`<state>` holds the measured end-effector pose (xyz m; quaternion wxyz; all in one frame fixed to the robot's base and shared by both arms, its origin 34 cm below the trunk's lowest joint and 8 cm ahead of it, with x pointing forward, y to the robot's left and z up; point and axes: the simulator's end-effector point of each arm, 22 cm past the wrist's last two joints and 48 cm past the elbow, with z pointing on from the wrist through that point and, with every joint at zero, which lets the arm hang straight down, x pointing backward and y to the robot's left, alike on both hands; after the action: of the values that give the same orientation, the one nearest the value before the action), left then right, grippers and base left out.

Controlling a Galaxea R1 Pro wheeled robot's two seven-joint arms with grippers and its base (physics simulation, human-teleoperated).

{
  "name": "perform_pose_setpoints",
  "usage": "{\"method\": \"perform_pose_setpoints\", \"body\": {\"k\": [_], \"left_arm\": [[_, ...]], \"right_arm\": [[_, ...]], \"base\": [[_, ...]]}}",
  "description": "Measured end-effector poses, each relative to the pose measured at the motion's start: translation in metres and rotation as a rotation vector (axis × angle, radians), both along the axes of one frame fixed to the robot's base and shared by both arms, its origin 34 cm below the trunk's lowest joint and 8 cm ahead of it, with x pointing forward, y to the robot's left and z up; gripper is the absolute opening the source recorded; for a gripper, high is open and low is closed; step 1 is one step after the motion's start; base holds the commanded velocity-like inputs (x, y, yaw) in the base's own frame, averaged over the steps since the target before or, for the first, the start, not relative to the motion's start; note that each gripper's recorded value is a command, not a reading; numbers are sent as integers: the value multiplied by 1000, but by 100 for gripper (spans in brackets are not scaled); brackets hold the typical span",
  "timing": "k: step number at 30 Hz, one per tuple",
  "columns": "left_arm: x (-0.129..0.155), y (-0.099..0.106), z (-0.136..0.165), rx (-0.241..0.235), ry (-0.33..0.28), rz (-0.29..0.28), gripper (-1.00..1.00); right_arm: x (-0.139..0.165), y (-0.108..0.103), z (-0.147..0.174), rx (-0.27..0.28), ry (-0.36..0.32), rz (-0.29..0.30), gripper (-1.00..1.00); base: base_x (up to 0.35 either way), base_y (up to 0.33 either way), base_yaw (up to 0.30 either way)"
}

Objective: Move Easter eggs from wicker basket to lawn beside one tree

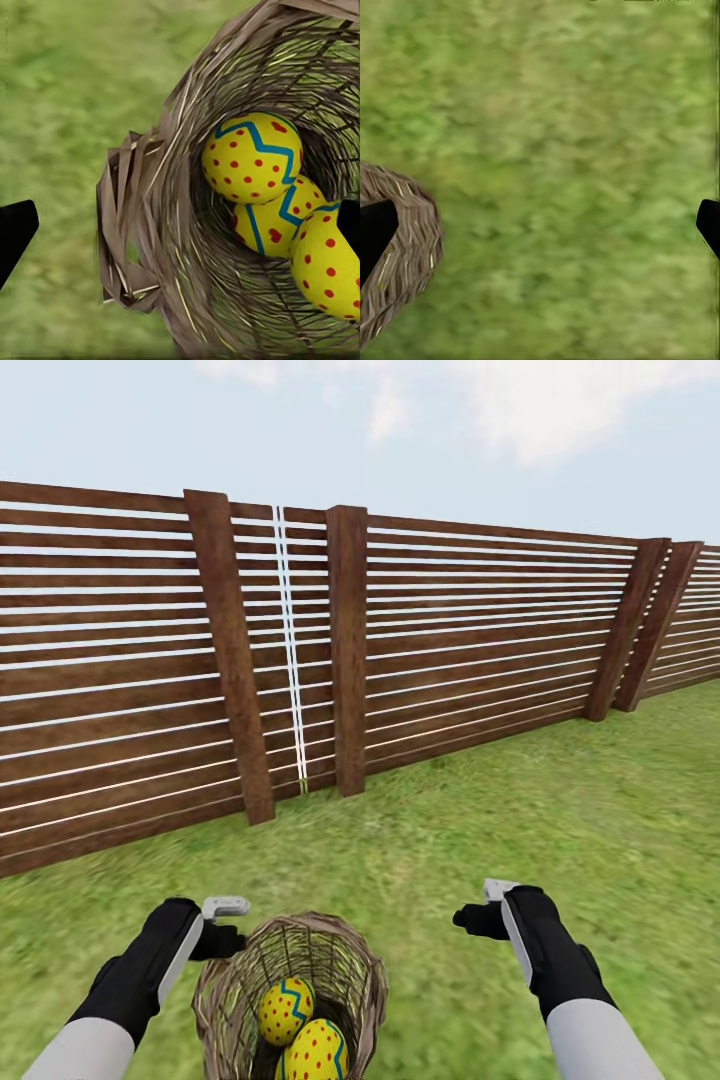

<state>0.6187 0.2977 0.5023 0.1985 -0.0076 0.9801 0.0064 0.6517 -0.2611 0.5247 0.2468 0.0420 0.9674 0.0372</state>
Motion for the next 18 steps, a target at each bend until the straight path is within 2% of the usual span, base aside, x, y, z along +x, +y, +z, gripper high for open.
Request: {"method": "perform_pose_setpoints", "body": {"k": [8, 18], "left_arm": [[-15, 24, -13, 76, 66, -34, 100], [-10, 51, -8, 159, 40, -96, 100]], "right_arm": [[-7, 0, -8, 5, 39, -3, 100], [-19, 4, -25, 13, 85, 1, 100]], "base": [[0, 0, 0], [0, 0, 0]]}}
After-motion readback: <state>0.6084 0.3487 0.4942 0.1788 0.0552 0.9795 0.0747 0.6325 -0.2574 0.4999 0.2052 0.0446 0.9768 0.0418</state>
